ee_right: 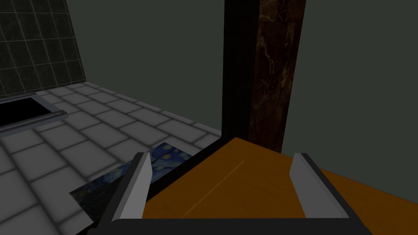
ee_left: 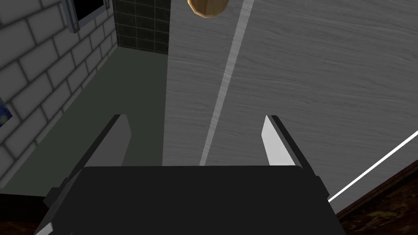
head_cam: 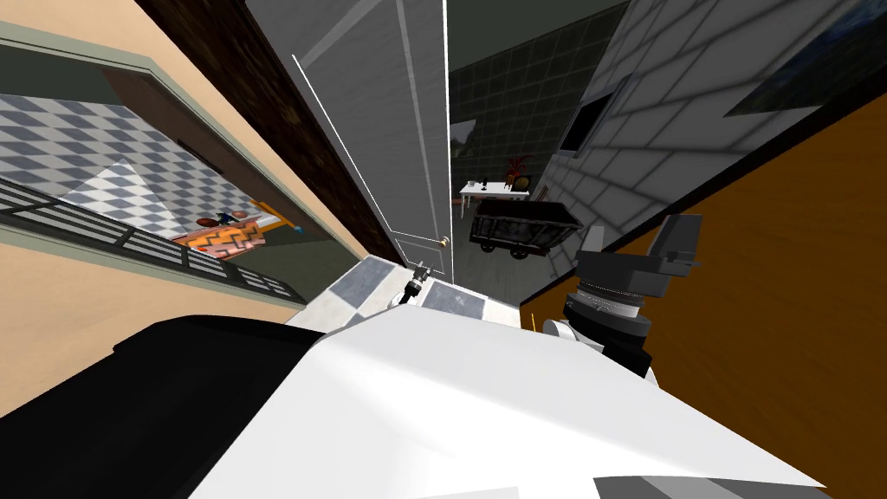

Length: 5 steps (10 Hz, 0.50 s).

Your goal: Pull the door open

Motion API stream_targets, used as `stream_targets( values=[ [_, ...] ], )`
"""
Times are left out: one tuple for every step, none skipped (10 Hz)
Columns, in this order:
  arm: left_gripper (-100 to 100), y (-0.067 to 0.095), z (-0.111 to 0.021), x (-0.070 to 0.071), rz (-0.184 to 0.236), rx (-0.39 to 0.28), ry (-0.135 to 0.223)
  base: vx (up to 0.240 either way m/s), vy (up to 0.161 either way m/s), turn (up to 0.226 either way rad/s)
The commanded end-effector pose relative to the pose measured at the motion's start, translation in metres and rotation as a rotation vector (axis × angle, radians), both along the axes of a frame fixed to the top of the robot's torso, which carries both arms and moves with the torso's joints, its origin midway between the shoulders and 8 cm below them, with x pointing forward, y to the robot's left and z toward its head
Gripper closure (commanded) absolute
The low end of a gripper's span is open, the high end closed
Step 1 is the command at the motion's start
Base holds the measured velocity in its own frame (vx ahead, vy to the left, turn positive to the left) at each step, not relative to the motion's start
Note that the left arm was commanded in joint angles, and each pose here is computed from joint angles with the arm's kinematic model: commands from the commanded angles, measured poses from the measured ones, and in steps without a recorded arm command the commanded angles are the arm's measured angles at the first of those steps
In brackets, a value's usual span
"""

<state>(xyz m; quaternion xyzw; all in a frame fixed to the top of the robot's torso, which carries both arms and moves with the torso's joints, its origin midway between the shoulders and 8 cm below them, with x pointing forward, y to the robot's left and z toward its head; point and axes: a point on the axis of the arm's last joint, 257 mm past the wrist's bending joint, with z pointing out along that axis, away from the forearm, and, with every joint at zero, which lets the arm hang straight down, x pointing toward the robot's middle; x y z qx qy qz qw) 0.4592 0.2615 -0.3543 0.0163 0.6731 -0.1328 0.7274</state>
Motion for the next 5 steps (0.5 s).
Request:
stream_targets(
  values=[
    [-100,0.001,-0.006,0.000,-0.001,0.028,0.009,0.081,-0.020,0.017],
    [-100,0.002,-0.013,-0.001,-0.003,0.058,0.019,0.112,-0.030,0.028],
    [-100,0.002,-0.016,-0.002,-0.004,0.072,0.024,0.135,-0.041,0.023],
    [-100,0.003,-0.019,-0.002,-0.005,0.087,0.029,0.102,-0.033,0.020],
    [-100,0.003,-0.024,-0.003,-0.006,0.108,0.036,0.099,-0.039,0.021]
  ],
)
